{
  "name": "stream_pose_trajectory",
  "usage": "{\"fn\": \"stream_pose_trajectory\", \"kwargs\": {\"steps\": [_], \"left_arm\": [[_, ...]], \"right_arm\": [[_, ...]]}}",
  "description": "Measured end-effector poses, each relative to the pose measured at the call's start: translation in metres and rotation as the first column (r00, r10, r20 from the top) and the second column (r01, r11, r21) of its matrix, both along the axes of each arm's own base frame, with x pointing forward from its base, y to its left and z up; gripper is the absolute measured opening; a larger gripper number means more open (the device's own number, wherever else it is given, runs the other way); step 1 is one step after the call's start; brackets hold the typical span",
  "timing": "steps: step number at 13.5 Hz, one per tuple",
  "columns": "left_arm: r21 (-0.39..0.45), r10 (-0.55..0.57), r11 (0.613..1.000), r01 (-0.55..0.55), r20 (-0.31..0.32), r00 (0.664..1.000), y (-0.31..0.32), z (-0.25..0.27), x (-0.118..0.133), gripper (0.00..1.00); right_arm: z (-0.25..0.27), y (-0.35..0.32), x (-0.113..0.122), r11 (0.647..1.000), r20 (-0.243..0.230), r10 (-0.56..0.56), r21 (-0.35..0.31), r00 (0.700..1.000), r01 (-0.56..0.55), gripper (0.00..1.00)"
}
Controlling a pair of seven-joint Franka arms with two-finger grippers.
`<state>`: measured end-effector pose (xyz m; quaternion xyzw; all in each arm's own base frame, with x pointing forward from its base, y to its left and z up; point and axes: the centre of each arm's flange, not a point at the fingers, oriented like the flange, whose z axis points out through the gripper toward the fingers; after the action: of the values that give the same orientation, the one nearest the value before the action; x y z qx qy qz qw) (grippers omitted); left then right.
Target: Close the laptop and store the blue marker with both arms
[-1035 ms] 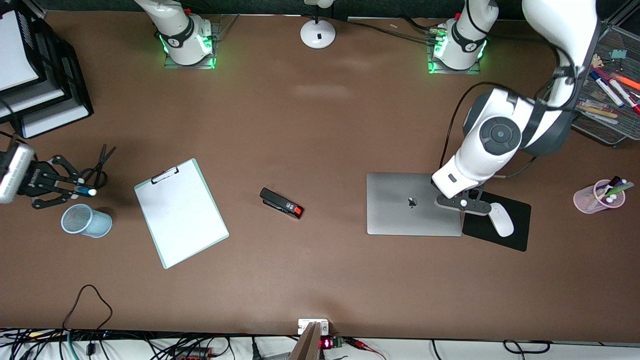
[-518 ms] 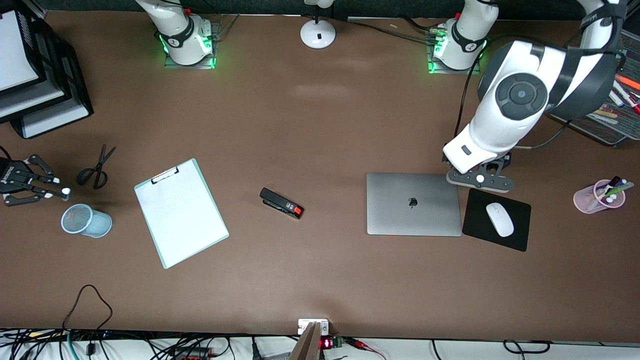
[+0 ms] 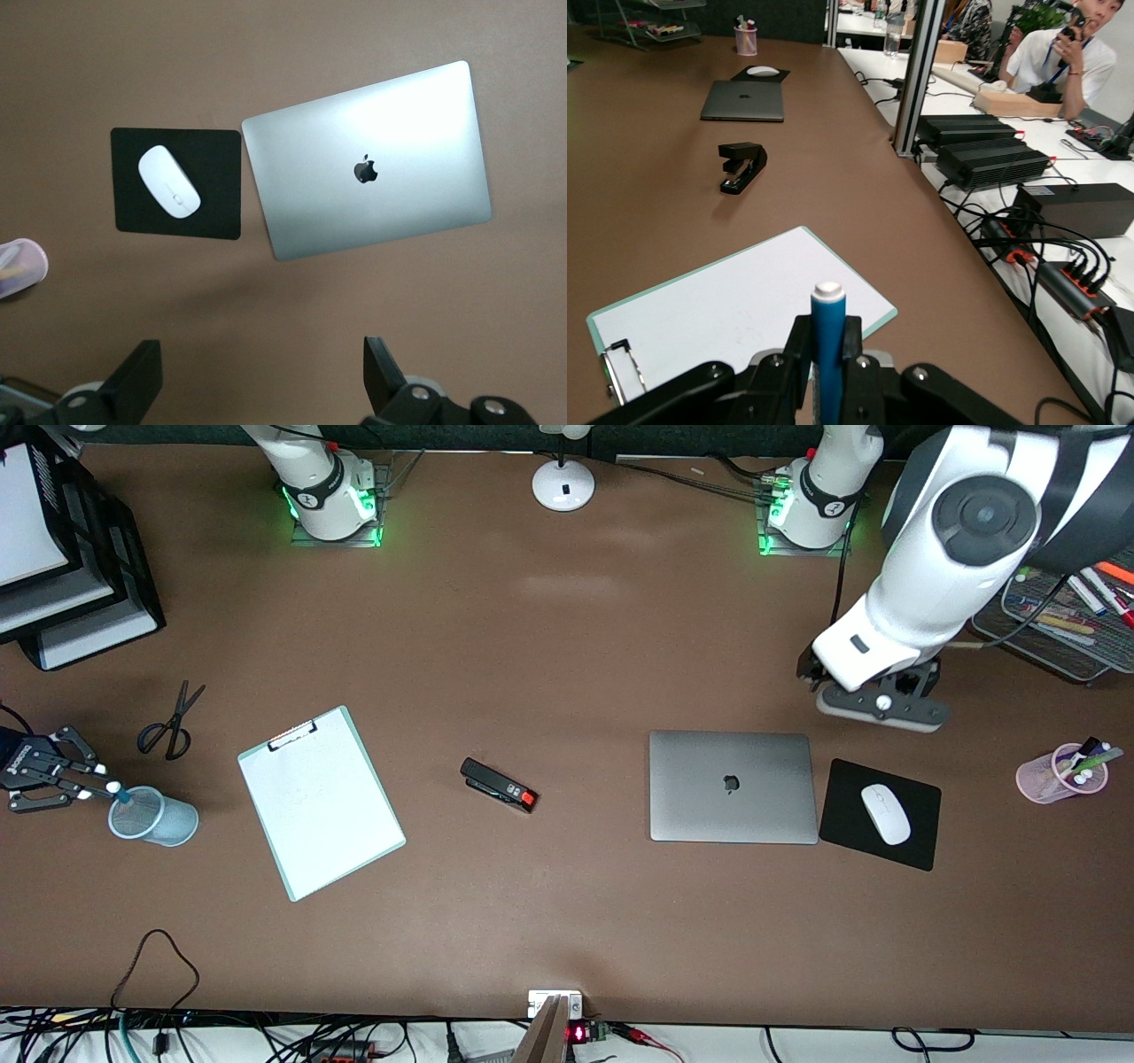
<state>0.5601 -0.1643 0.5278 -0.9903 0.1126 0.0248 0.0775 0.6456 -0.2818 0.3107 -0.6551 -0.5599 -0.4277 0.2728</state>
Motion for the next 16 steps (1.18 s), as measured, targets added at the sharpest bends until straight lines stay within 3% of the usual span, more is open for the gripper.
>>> {"fn": "stream_pose_trajectory", "kwargs": {"steps": [4, 11, 16], "left_arm": [[-0.001, -0.015, 1.0, 0.015, -0.008, 1.0, 0.025, 0.004, 0.005, 1.0], [-0.057, -0.01, 0.998, 0.009, -0.015, 1.0, 0.104, 0.017, 0.014, 1.0], [-0.19, 0.067, 0.979, -0.07, -0.02, 0.998, 0.114, 0.023, 0.012, 1.0]], "right_arm": [[-0.027, -0.007, -0.001, 0.997, 0.019, -0.012, 0.071, 1.0, 0.011, 0.18], [-0.057, -0.021, -0.002, 0.996, 0.016, -0.02, 0.087, 1.0, 0.018, 0.18], [-0.075, -0.024, -0.006, 0.995, -0.002, -0.024, 0.1, 1.0, 0.024, 0.18]]}}
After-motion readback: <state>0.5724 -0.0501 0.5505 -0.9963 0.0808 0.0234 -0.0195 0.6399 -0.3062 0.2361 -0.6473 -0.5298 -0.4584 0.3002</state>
